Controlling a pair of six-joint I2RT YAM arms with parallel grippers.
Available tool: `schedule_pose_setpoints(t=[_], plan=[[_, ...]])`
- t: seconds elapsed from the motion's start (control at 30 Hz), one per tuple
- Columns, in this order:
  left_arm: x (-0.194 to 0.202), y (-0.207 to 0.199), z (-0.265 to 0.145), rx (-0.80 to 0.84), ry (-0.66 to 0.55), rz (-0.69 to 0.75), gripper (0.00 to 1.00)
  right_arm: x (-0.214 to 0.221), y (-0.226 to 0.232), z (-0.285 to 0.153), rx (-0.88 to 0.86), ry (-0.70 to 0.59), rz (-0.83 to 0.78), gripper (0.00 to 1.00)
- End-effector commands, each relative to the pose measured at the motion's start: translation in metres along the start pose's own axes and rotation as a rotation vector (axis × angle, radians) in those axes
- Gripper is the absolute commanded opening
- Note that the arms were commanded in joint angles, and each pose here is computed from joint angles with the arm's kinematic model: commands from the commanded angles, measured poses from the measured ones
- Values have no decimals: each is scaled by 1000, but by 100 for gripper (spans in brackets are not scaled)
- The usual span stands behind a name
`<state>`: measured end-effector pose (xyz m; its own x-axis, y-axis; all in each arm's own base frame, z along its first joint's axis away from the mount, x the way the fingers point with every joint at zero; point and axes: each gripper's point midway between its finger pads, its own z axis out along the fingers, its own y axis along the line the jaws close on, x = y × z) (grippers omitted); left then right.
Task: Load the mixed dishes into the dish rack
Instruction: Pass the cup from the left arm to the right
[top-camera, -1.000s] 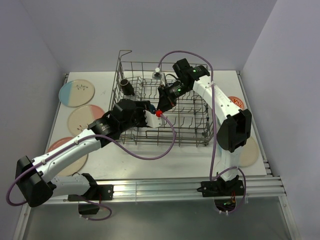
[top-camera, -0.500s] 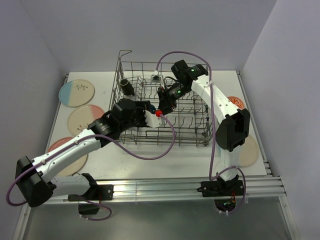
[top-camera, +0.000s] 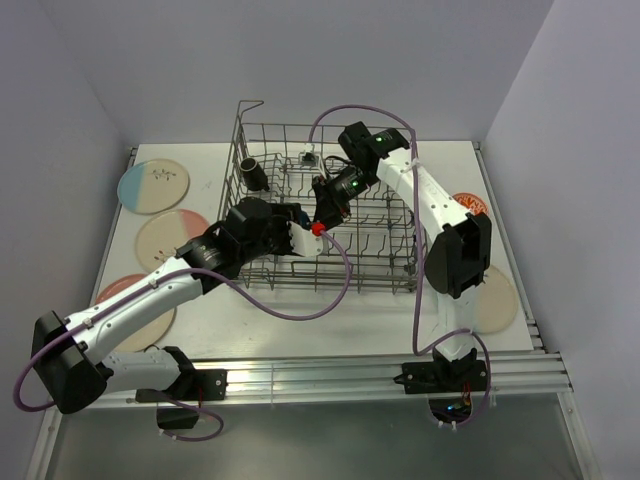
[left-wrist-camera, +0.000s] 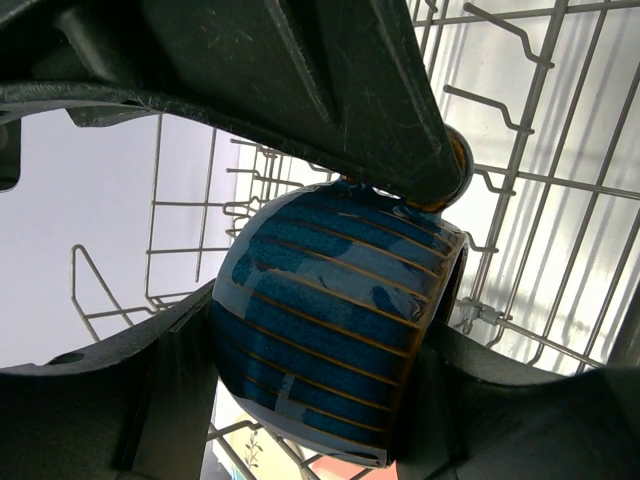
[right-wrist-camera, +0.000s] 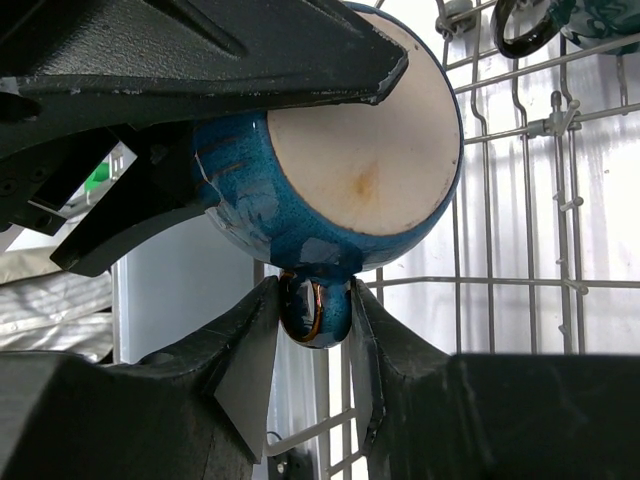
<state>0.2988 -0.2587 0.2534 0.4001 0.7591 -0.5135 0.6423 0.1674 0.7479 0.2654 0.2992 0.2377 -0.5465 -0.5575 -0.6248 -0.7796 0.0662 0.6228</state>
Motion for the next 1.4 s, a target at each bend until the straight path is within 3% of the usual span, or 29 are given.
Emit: schedule_pose_setpoints(t=[0.0, 0.1, 0.37, 0.43, 0.57, 1.2, 1.37], plan=[[-33, 44, -6, -135, -110, -22, 23, -6, 39, 7, -111, -1, -33, 0], [-32, 44, -9, -145, -111, -42, 46, -6, 38, 5, -109, -14, -37, 0], [-27, 40, -19, -164, -112, -76, 64, -10, 38, -3, -108, -49, -42, 0], [-25, 39, -20, -162, -109, -82, 80, -11, 39, -4, -108, -55, -47, 0], [-24, 40, -22, -172, -104, -92, 98, -10, 38, -5, -102, -56, -50, 0], [-20, 30, -19, -144, -96, -113, 99, -9, 39, -7, -114, -76, -47, 0], [-21, 31, -15, -138, -96, -116, 90, -7, 40, -7, -124, -73, -46, 0]])
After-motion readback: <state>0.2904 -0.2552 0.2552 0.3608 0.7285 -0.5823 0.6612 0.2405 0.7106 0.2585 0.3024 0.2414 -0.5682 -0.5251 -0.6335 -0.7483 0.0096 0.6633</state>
